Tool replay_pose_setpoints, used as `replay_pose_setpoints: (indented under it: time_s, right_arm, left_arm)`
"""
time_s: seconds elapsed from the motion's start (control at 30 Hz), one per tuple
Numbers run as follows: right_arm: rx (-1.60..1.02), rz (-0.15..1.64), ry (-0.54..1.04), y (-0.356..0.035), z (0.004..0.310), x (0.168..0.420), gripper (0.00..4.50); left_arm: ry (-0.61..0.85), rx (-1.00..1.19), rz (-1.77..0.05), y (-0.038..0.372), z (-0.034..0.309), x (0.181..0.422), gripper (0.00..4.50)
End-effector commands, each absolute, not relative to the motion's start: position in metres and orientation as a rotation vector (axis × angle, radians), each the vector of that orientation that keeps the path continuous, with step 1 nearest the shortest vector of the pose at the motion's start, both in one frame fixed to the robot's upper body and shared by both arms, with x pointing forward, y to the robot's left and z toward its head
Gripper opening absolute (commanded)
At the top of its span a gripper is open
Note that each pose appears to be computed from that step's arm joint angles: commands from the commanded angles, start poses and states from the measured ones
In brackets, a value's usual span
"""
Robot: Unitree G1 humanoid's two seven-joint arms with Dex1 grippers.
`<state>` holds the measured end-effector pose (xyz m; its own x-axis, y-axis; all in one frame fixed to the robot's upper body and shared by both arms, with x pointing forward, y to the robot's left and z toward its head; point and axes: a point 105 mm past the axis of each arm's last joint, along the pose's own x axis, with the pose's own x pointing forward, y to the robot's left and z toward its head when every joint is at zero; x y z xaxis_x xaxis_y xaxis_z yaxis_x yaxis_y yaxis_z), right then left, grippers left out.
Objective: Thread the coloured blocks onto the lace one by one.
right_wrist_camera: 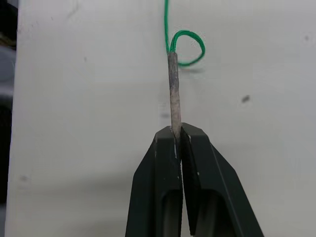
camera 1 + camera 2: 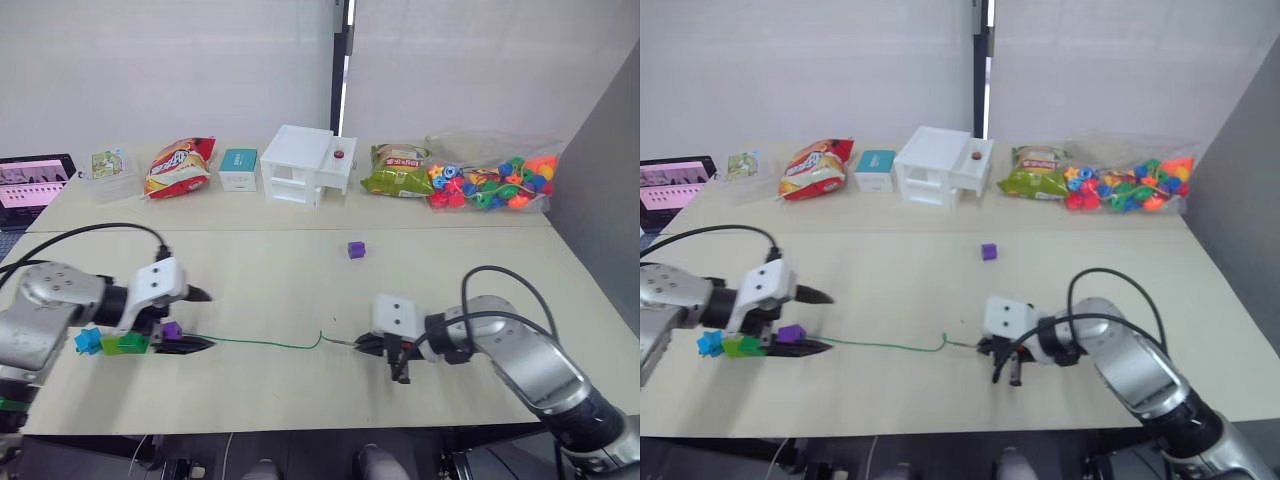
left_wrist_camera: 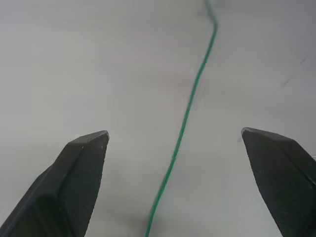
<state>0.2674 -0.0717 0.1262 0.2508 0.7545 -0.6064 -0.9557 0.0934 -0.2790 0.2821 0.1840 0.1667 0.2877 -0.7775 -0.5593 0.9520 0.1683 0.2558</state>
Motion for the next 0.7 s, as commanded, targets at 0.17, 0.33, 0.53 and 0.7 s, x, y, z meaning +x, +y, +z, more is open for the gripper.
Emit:
replay_pose_setpoints:
  time_s: [0.17, 0.33, 0.53, 0.7]
  right_arm:
    - [-0.738, 1.269, 0.336, -0.054, 0.133, 0.275, 0.00]
    - [-0.739, 1.260, 0.352, -0.052, 0.132, 0.275, 0.00]
    - [-0.735, 1.256, 0.363, -0.052, 0.132, 0.273, 0.00]
    - [-0.735, 1.255, 0.369, -0.052, 0.132, 0.273, 0.00]
  left_arm:
    - [0.118, 0.594, -1.382, 0.094, 0.159, 0.291, 4.47]
    - [0.155, 0.635, -1.421, 0.086, 0.136, 0.289, 4.47]
    - [0.174, 0.660, -1.432, 0.084, 0.126, 0.293, 4.47]
    - [0.175, 0.638, -1.451, 0.079, 0.121, 0.292, 3.90]
